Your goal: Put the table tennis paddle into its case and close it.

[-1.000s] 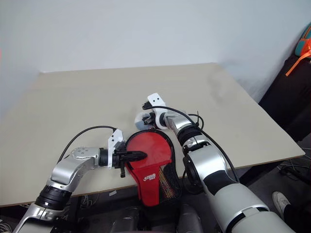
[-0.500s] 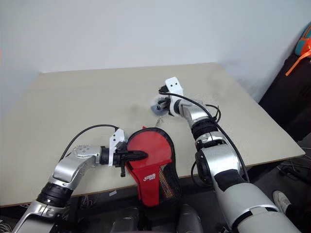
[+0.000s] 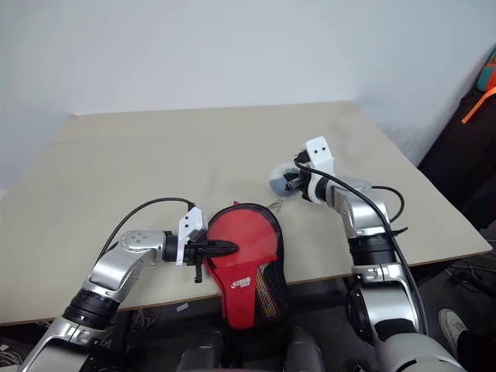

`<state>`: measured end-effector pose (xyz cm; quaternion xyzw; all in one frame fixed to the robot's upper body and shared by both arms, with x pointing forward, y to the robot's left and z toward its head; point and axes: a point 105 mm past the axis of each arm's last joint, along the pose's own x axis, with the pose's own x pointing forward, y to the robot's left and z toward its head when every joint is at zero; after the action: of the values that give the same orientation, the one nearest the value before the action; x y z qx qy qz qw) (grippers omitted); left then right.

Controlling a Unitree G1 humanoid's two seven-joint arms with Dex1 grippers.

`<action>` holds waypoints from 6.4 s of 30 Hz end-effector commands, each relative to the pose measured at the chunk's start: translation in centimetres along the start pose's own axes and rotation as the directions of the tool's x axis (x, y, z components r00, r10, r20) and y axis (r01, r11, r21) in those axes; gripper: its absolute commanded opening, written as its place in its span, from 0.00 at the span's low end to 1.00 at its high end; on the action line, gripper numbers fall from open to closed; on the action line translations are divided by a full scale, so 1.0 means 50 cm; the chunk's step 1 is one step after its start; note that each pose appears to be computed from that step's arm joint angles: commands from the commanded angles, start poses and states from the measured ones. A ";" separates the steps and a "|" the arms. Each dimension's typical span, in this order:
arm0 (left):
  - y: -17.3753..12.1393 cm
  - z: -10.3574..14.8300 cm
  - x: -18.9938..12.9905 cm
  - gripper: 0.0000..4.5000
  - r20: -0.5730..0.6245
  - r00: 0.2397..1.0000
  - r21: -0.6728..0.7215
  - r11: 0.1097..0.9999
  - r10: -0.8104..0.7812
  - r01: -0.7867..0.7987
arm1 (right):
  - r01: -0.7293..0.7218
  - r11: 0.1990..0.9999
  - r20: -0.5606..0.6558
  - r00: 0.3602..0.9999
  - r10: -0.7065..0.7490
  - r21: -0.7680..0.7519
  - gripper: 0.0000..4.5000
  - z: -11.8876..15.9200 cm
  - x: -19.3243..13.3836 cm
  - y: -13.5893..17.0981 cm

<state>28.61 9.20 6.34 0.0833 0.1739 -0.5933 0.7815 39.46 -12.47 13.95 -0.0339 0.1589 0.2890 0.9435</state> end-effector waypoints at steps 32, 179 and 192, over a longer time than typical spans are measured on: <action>-0.004 0.096 0.115 0.00 0.049 0.987 0.149 0.978 -0.154 0.146 | 0.227 0.971 0.100 0.971 -0.220 -0.075 0.05 -0.036 -0.110 -0.037; 0.006 0.026 0.126 0.00 -0.085 0.977 0.173 0.963 -0.197 0.209 | -0.669 0.665 -0.251 0.742 0.621 -0.332 0.05 -0.273 -0.378 0.298; 0.024 0.032 0.115 0.00 -0.050 0.988 0.157 0.976 -0.143 0.149 | -0.599 0.742 -0.133 0.797 0.589 -0.301 0.92 -0.115 -0.338 0.222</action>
<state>30.98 3.17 6.17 0.1459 0.1305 -0.6754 0.7110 17.18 -13.08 12.39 -0.1468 0.1559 0.6132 0.7604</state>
